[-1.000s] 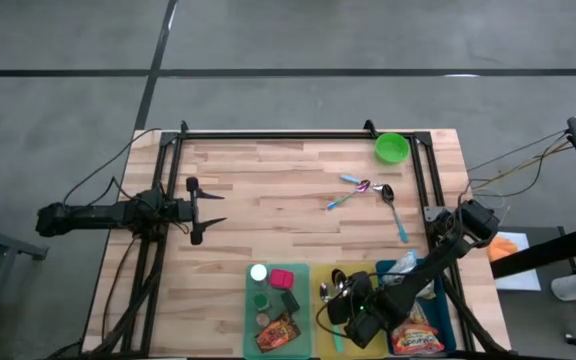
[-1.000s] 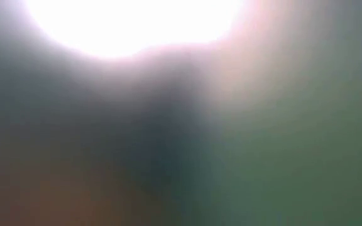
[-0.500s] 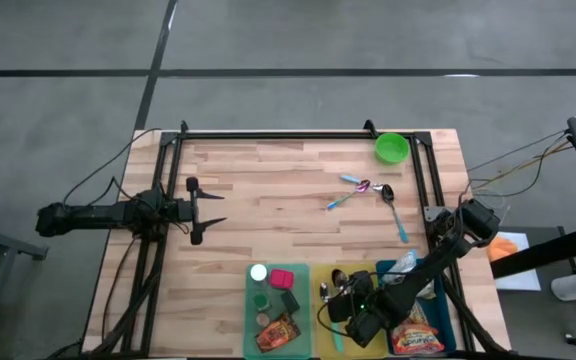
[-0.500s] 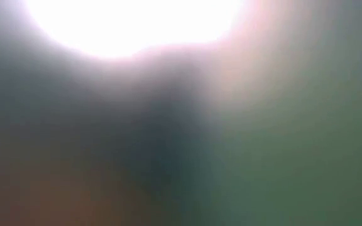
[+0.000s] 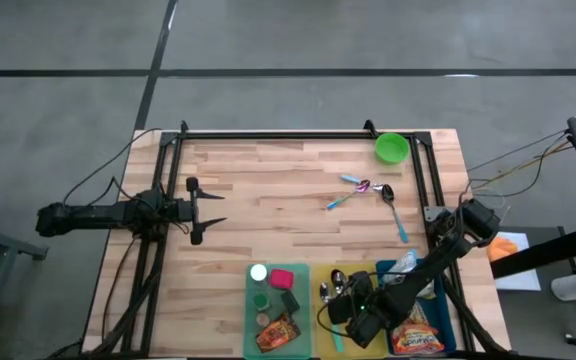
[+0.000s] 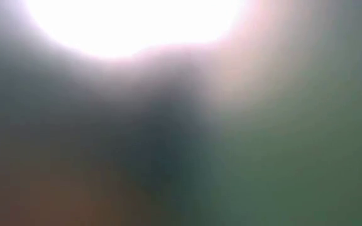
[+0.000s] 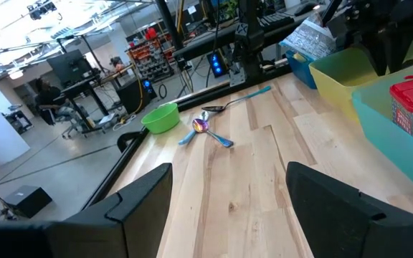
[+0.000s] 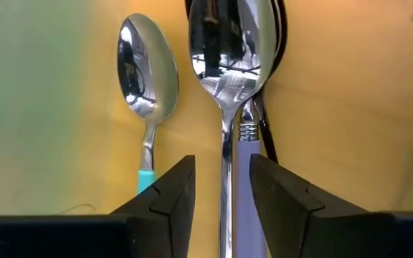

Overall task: Pick & Place Food Item
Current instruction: Put the right blue spoon into the yellow bin

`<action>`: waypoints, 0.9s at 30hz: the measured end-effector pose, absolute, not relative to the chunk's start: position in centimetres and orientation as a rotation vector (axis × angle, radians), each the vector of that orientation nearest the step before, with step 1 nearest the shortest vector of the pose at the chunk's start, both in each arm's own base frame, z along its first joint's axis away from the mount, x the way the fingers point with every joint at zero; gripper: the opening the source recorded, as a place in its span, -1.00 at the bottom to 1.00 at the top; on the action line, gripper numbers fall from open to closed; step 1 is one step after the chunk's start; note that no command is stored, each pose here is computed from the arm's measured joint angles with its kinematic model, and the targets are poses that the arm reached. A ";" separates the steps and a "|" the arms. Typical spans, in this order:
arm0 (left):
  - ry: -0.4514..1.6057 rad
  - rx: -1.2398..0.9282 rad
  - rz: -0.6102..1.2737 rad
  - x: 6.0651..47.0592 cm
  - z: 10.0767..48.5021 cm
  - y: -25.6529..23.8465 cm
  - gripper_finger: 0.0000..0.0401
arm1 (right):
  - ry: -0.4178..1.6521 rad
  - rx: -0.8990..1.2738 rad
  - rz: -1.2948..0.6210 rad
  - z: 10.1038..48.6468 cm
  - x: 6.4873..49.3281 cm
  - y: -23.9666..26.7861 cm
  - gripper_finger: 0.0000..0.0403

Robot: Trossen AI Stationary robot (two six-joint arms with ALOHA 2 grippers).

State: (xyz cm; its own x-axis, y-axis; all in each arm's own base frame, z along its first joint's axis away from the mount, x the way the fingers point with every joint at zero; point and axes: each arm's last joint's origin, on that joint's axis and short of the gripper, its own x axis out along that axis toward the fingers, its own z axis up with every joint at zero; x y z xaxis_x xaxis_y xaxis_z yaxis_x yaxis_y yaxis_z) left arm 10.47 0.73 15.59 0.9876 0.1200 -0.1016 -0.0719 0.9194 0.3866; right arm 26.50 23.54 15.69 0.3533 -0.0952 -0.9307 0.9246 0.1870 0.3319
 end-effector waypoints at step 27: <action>0.124 0.392 0.099 10.5 15.6 0.7 0.37 | 0.754 0.328 -0.573 26.6 28.1 13.1 -0.34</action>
State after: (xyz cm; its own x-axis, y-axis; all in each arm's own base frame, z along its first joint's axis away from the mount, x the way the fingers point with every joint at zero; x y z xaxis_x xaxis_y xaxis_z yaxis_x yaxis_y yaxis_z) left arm 10.47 0.73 15.60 0.9876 0.1196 -0.1012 -0.0717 0.9195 0.3865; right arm 28.06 13.10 26.57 0.5875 -0.3684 -0.7205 0.5956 0.7996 0.0768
